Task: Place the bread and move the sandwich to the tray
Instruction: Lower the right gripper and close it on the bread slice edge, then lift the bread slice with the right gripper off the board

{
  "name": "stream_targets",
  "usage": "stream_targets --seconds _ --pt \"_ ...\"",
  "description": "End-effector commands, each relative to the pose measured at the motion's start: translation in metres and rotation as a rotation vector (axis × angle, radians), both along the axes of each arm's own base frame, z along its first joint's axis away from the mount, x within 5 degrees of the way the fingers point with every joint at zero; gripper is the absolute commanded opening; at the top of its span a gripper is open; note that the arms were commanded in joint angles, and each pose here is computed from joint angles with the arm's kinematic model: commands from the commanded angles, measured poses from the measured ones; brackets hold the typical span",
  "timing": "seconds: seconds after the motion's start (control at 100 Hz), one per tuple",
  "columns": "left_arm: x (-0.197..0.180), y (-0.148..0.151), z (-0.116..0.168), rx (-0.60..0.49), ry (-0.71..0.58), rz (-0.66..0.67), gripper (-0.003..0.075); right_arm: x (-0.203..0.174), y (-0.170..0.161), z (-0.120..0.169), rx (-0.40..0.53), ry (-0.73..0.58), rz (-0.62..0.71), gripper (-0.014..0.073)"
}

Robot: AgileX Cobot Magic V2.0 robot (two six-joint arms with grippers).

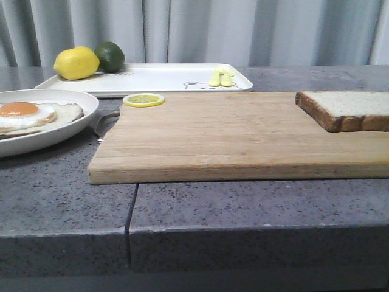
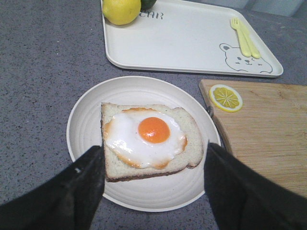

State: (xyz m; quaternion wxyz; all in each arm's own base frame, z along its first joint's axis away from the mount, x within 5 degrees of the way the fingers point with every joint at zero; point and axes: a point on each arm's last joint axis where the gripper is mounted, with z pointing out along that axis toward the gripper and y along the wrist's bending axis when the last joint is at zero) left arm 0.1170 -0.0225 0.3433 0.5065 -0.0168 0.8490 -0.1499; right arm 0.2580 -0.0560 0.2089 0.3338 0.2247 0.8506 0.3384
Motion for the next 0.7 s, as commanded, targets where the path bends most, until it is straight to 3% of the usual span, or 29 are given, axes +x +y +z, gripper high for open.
stream_targets --seconds 0.0,0.44,0.69 --pt "0.003 0.001 0.016 -0.036 -0.085 0.023 0.0421 0.004 0.005 0.014 0.021 -0.065 0.030 0.0466" --pt "0.003 0.001 0.016 -0.036 -0.085 0.023 0.0421 0.009 0.017 0.006 0.024 -0.041 0.080 0.0456" --pt "0.003 0.001 0.016 -0.036 -0.085 0.023 0.0421 0.010 0.016 0.004 0.010 -0.034 0.065 0.0165"
